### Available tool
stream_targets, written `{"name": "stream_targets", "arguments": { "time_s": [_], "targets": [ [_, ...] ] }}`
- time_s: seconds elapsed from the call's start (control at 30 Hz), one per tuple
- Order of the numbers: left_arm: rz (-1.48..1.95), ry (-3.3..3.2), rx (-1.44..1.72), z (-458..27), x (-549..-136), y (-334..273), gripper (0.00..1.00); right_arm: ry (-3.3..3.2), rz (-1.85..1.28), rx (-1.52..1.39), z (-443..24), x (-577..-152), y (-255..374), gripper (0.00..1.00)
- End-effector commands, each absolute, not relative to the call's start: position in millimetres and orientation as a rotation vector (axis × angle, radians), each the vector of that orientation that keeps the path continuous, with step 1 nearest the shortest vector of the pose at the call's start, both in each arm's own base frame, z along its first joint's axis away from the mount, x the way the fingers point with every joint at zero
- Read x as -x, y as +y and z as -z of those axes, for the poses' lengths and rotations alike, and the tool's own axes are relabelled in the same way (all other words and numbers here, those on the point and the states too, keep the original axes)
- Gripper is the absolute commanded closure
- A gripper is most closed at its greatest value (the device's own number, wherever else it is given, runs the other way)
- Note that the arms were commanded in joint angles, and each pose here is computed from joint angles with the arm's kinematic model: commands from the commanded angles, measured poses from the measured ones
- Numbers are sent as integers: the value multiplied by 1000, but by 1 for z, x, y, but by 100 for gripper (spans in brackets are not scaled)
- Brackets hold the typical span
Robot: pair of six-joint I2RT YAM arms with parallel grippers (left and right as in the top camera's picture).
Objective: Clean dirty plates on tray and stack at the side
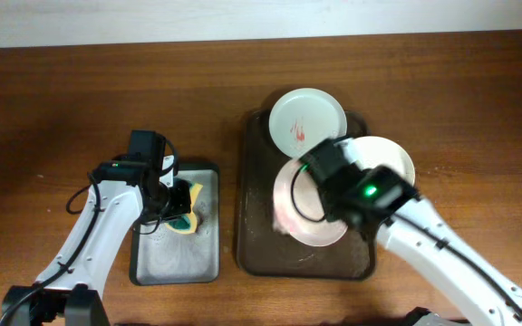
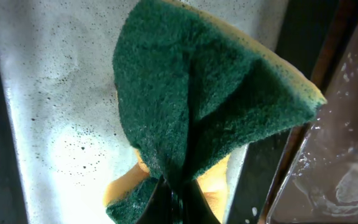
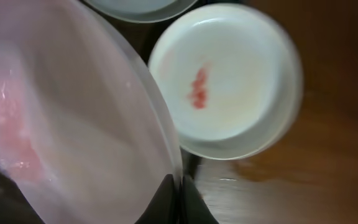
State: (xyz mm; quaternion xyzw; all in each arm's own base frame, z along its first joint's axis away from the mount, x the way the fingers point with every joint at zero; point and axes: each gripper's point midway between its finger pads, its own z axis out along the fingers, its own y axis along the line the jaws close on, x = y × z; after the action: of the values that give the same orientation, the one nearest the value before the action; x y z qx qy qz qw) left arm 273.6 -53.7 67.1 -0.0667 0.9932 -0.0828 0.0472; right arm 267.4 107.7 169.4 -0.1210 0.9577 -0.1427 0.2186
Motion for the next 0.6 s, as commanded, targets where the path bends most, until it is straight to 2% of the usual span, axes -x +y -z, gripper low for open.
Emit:
{"name": "stream_targets", "arguments": {
  "time_s": [0.0, 0.37, 0.4, 0.57],
  "targets": [
    [198, 3020, 164, -67, -275, -46, 99, 2428, 622, 283, -205, -274, 99, 96],
    [192, 3019, 164, -67, -275, -45, 76, 2243, 699, 477, -240, -258, 131, 96],
    [192, 3019, 164, -67, -275, -45, 71, 2215, 707, 494, -245, -256, 135, 96],
    [198, 3021, 164, -67, -275, -46, 57, 2123, 746, 528, -256, -253, 143, 96]
  ]
}}
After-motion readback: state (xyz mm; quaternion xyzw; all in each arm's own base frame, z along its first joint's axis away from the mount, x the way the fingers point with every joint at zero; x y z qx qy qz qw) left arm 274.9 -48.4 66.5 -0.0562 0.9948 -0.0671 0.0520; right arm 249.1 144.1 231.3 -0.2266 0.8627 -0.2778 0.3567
